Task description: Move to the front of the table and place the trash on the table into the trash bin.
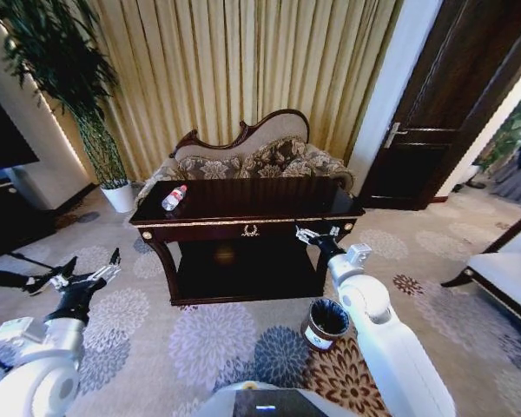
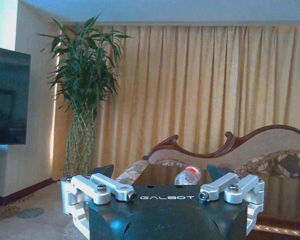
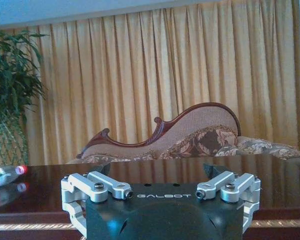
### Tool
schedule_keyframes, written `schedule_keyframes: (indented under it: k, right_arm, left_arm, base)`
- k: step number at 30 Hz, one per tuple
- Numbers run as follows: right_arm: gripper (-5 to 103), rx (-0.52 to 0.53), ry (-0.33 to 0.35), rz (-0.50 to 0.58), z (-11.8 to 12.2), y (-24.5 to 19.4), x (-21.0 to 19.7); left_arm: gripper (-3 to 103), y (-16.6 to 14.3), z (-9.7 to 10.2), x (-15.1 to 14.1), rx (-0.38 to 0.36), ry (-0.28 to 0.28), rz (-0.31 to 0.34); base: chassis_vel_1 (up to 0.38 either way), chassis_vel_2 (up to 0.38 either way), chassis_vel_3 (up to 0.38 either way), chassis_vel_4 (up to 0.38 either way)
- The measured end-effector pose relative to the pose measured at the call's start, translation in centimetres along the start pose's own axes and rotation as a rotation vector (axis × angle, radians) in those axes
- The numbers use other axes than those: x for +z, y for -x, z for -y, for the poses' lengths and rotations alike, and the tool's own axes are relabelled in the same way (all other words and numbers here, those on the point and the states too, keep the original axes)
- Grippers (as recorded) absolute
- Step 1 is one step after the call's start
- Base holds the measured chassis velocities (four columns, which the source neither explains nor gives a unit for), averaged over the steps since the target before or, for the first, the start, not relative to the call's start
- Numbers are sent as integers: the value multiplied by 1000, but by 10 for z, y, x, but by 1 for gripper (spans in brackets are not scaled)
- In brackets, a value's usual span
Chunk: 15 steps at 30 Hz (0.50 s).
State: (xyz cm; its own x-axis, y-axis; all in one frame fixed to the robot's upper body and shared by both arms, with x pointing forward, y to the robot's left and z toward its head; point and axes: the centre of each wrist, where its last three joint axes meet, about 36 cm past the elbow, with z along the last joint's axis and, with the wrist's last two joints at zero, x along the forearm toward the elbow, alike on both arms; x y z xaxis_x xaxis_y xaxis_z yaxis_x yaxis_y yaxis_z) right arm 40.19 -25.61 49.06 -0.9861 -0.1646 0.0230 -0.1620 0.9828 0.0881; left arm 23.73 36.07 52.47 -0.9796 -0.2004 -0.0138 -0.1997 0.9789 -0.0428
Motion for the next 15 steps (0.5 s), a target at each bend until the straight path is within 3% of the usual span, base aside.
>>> schedule_keyframes:
  k: [15]
  right_arm:
    - [100,7,-34,-10,-2,-4,3]
  left_arm:
    - [100,-2,0,6,-8,-12,-11]
  base:
    - [-290,282,305,-284]
